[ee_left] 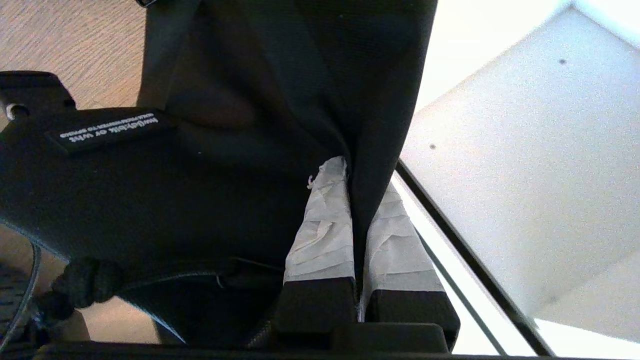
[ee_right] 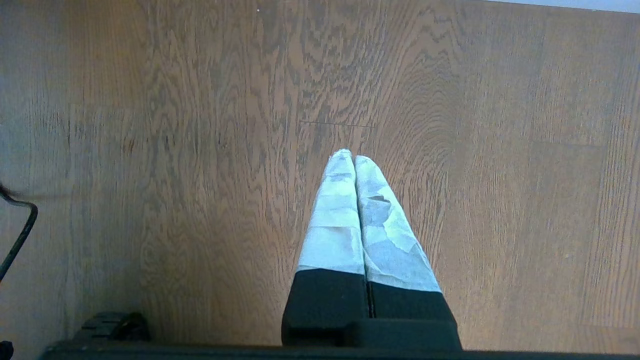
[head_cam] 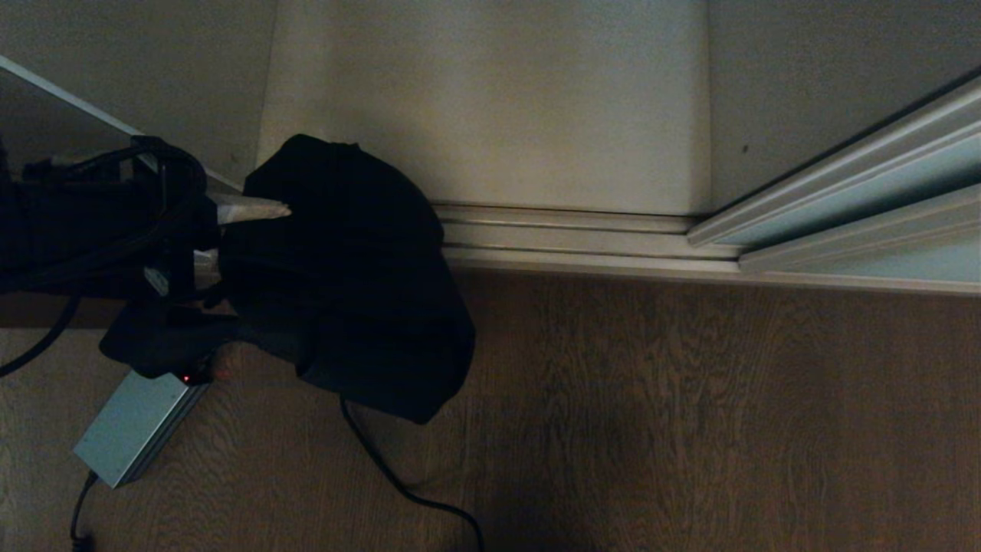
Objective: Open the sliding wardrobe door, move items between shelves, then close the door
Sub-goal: Place the bag on the lower shelf
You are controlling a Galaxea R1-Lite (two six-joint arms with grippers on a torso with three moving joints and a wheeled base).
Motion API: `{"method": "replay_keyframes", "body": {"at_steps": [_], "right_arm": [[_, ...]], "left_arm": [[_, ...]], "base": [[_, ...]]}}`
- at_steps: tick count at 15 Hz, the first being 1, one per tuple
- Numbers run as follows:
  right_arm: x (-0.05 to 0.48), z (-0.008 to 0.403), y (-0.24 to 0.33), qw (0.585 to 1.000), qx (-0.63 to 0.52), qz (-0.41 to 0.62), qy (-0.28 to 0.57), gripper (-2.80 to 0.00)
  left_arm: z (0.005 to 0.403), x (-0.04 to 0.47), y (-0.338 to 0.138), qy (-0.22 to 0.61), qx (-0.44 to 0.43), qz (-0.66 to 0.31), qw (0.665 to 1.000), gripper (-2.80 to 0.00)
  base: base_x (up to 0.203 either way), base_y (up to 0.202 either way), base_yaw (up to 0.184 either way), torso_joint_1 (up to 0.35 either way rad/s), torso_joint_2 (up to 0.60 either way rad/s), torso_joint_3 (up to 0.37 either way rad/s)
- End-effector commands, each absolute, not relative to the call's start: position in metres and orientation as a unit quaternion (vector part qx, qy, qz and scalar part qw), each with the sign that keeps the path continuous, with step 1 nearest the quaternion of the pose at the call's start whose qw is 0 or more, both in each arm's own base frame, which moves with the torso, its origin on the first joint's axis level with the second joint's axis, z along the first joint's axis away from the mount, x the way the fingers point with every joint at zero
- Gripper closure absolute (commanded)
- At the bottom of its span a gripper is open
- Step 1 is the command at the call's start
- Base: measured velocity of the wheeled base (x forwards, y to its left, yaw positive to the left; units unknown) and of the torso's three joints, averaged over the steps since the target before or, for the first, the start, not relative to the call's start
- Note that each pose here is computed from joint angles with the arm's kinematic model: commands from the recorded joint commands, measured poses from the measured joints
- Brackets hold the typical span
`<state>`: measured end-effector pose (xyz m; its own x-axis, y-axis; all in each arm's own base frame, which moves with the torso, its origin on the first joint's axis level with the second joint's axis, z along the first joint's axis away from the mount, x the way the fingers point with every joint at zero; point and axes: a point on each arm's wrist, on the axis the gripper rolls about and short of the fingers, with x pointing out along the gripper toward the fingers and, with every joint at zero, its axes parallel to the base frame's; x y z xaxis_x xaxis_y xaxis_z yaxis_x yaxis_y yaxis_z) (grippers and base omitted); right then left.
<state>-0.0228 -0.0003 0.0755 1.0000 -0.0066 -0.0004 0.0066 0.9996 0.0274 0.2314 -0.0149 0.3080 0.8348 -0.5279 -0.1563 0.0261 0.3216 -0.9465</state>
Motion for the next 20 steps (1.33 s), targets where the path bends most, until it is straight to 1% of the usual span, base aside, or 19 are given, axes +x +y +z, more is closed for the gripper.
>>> {"method": "replay_keyframes", "body": {"at_steps": [1, 4, 7, 14, 20], "right_arm": [[-0.023, 0.075, 0.000, 1.000, 0.014, -0.003, -0.002, 0.00], [-0.023, 0.075, 0.000, 1.000, 0.014, -0.003, -0.002, 0.00], [-0.023, 0.075, 0.000, 1.000, 0.014, -0.003, -0.002, 0.00], [-0.023, 0.075, 0.000, 1.000, 0.014, -0.003, -0.002, 0.00], [-0.023, 0.075, 0.000, 1.000, 0.014, -0.003, -0.002, 0.00]], "left_arm": [[0.296, 0.257, -0.015, 0.249, -0.564, -0.161, 0.771, 0.00], [0.287, 0.285, -0.016, 0.259, -0.569, -0.152, 0.766, 0.00], [0.290, 0.313, -0.016, 0.251, -0.568, -0.156, 0.768, 0.00], [0.317, 0.360, -0.016, 0.192, -0.556, -0.196, 0.785, 0.00], [0.317, 0.409, -0.013, 0.157, -0.547, -0.211, 0.795, 0.00]], "base": [[0.000, 0.000, 0.000, 0.000, 0.00, 0.000], [0.000, 0.000, 0.000, 0.000, 0.00, 0.000], [0.000, 0.000, 0.000, 0.000, 0.00, 0.000], [0.000, 0.000, 0.000, 0.000, 0.00, 0.000], [0.000, 0.000, 0.000, 0.000, 0.00, 0.000]]}}
